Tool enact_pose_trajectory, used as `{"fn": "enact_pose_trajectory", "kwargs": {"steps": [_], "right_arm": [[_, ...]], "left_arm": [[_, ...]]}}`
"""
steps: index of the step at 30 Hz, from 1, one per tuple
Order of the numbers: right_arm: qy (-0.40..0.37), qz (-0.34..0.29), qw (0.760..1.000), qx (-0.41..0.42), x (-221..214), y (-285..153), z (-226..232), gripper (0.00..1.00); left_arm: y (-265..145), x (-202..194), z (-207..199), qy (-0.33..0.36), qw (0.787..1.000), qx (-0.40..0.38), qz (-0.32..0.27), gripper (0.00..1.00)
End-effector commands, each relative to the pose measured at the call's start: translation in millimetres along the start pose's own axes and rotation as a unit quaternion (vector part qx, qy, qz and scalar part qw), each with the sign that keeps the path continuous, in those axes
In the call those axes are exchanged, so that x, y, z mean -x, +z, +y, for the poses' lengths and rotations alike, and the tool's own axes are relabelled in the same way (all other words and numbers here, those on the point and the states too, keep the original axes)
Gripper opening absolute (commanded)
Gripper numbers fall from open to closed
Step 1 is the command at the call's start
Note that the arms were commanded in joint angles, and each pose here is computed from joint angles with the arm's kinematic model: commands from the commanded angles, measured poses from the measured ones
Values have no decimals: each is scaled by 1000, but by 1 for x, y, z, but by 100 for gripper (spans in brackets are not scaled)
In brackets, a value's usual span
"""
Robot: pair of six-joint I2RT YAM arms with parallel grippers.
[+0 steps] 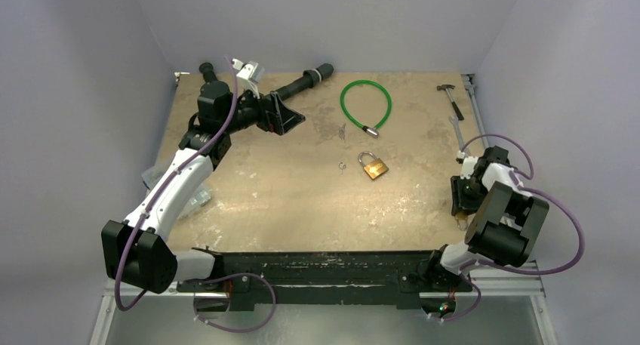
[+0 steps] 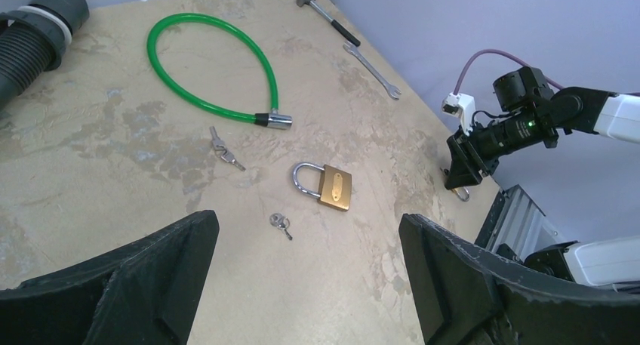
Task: Lock with the key
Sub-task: Pick up the lock from the center of the board, then lock the lock.
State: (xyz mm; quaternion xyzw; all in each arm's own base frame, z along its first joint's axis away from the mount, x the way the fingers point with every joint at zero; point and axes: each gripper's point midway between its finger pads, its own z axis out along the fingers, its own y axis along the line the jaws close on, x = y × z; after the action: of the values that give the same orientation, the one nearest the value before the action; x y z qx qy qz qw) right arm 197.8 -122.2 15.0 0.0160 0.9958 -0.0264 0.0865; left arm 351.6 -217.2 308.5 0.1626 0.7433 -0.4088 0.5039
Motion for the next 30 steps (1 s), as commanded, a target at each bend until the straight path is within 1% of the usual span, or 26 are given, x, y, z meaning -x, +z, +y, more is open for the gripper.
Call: {"fn": "enact_pose_trajectory", "kwargs": {"steps": [1, 3, 5, 8, 9, 11, 14, 18, 21, 22, 24, 26, 28, 30], "right_arm": [[-25, -82, 996, 10, 44, -26, -4, 21], [-19, -108, 994, 28, 61, -40, 1, 18], [-1, -144, 988, 65, 82, -58, 12, 16], [28, -218, 967, 127, 122, -98, 36, 15], [45, -240, 958, 151, 135, -113, 47, 15], [50, -284, 938, 195, 163, -142, 73, 15], [59, -324, 908, 260, 195, -183, 117, 15], [60, -349, 866, 352, 208, -224, 163, 16], [58, -384, 818, 424, 211, -257, 192, 17], [57, -393, 802, 446, 209, -269, 203, 17], [64, -399, 783, 474, 209, -284, 222, 17], [79, -395, 775, 487, 209, -292, 236, 16], [100, -389, 778, 483, 211, -292, 243, 16], [108, -379, 781, 485, 211, -293, 252, 15]], "left_arm": [[-6, 21, -16, 46, 998, -25, -27, 100], [-5, 21, -16, 49, 998, -26, -26, 100], [-4, 19, -15, 46, 998, -26, -24, 100], [0, 18, -12, 40, 999, -26, -24, 100], [2, 19, -12, 39, 999, -27, -25, 100], [4, 19, -11, 41, 998, -31, -29, 99], [10, 15, -10, 64, 997, -40, -31, 99], [20, -1, -20, 117, 992, -50, -19, 97], [33, -12, -42, 158, 985, -68, -27, 95], [39, -18, -49, 166, 983, -69, -33, 94], [51, -24, -63, 162, 983, -72, -48, 91], [65, -29, -73, 143, 986, -68, -58, 87], [76, -33, -86, 138, 986, -64, -67, 84], [87, -39, -92, 150, 985, -41, -71, 80]]}}
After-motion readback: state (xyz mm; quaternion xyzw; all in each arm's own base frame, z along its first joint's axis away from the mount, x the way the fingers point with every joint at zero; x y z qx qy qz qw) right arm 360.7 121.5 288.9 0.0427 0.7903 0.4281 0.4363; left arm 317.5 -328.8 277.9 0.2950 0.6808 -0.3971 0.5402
